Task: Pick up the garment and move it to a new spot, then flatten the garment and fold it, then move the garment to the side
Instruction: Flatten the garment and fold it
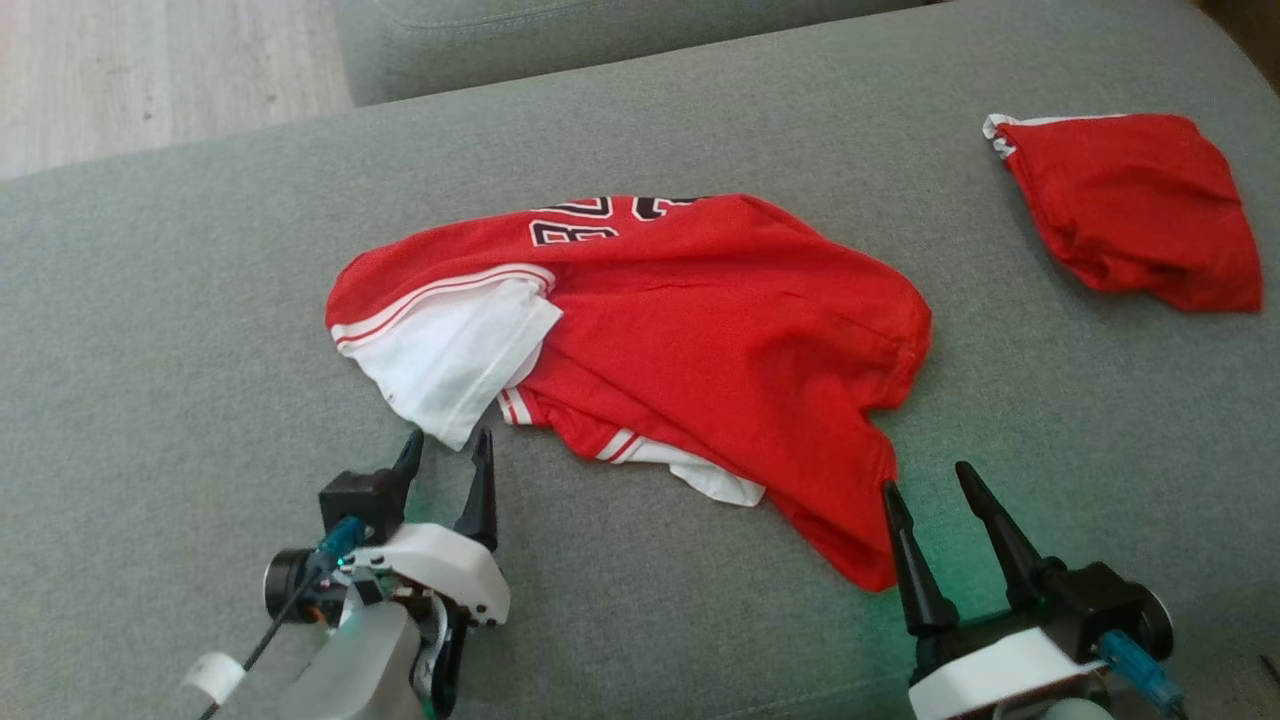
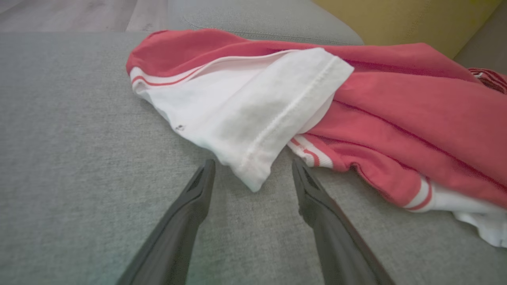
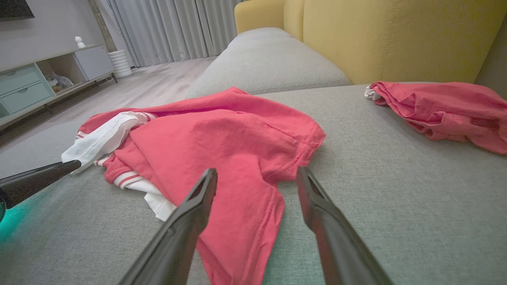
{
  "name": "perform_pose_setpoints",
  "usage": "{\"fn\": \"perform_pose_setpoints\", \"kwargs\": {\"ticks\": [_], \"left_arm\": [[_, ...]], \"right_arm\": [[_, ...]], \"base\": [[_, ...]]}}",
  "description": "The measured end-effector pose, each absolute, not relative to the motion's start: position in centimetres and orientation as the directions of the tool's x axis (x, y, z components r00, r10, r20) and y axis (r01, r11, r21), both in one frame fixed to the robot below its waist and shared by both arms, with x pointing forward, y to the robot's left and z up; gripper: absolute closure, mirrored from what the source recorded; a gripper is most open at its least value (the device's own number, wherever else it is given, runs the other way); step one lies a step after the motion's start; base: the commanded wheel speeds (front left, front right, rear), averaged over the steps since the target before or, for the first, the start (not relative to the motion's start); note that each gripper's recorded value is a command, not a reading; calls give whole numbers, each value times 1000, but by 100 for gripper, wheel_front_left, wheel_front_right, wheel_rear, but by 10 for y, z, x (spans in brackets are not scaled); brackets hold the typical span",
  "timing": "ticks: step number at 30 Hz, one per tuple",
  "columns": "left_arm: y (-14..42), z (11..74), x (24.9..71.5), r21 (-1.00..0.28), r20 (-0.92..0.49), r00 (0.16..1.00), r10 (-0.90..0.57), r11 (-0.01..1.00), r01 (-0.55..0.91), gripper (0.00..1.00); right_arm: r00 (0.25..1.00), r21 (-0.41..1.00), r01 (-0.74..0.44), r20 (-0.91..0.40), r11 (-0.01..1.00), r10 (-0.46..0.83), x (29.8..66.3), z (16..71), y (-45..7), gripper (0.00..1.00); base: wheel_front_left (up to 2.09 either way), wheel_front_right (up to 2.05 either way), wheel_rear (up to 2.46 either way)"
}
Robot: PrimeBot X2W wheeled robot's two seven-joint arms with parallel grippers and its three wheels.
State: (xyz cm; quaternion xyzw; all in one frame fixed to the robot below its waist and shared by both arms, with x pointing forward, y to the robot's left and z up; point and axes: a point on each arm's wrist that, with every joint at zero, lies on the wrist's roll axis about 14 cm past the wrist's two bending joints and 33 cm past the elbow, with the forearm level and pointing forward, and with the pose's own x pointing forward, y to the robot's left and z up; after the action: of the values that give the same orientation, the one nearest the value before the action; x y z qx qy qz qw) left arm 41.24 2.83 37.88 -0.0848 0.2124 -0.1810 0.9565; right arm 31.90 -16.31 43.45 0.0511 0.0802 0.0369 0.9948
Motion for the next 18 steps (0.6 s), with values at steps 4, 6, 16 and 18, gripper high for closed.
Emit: {"fn": "perform_pose_setpoints", "kwargs": {"ticks": [4,6,16,18], "left_arm": [[30,372,413,-258,-395,837,-379,920,295,0],[30,369,411,-288,-404,829,-386,914,285,41],[33,386,421,-332,-355,847,-395,901,281,100],[34,397,425,-345,-317,863,-393,896,281,100]], "right_arm": [[984,103,-56,-161,993,72,317,433,-167,0],[985,102,-53,-161,993,69,317,434,-168,0],[986,83,-65,-148,994,76,319,437,-171,0],[987,81,-67,-143,994,78,320,439,-172,0]], "base": [[0,0,0],[0,0,0],[0,0,0],[0,0,0]]}}
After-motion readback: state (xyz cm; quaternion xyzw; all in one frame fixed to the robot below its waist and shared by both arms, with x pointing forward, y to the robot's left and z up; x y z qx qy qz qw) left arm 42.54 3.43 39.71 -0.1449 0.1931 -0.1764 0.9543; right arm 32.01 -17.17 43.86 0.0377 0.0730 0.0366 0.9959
